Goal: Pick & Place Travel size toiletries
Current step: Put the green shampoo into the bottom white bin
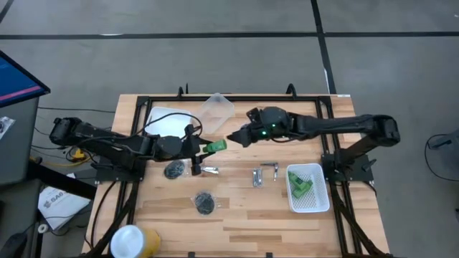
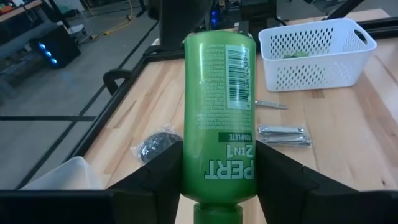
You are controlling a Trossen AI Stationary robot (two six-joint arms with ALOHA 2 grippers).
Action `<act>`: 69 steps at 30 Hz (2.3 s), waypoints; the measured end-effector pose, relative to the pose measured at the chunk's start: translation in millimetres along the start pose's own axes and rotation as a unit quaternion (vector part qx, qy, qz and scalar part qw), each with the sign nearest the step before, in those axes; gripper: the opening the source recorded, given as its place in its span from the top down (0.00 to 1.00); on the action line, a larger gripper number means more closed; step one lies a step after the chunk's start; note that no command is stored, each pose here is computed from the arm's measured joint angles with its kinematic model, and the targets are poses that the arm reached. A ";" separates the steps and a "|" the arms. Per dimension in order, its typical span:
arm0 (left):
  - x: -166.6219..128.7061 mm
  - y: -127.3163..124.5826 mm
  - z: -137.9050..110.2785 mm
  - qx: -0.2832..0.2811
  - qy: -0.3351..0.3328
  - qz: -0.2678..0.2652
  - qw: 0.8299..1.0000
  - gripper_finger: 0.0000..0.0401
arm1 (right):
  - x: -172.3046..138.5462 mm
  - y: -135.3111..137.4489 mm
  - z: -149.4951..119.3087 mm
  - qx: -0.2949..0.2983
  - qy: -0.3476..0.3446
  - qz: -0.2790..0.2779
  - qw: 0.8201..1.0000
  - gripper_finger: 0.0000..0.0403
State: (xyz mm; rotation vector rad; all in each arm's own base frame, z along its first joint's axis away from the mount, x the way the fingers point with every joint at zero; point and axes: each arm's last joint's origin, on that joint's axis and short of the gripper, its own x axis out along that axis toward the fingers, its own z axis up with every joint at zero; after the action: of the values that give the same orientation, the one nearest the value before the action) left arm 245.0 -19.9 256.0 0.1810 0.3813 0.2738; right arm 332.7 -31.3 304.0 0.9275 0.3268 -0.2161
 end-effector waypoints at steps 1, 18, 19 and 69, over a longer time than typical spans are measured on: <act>0.0 0.0 0.0 0.000 0.000 0.000 1.000 0.59 | 2.9 0.3 0.8 0.002 0.005 0.003 1.000 0.40; 1.1 1.4 -1.6 0.001 0.006 0.003 1.000 0.58 | 37.5 15.3 4.8 -0.021 0.087 -0.008 0.996 0.40; 1.7 1.7 -1.9 0.002 0.007 0.004 1.000 0.58 | 37.9 15.3 3.4 -0.021 0.090 -0.008 0.996 0.40; 14.1 -1.1 -0.2 0.051 -0.018 0.007 0.998 0.53 | 37.7 11.0 0.9 -0.030 0.132 -0.004 0.991 0.77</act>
State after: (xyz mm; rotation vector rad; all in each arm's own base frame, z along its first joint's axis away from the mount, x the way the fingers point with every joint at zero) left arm 257.8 -16.7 250.7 0.2894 0.3586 0.2654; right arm 371.4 -27.2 298.8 0.8956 0.5791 -0.0884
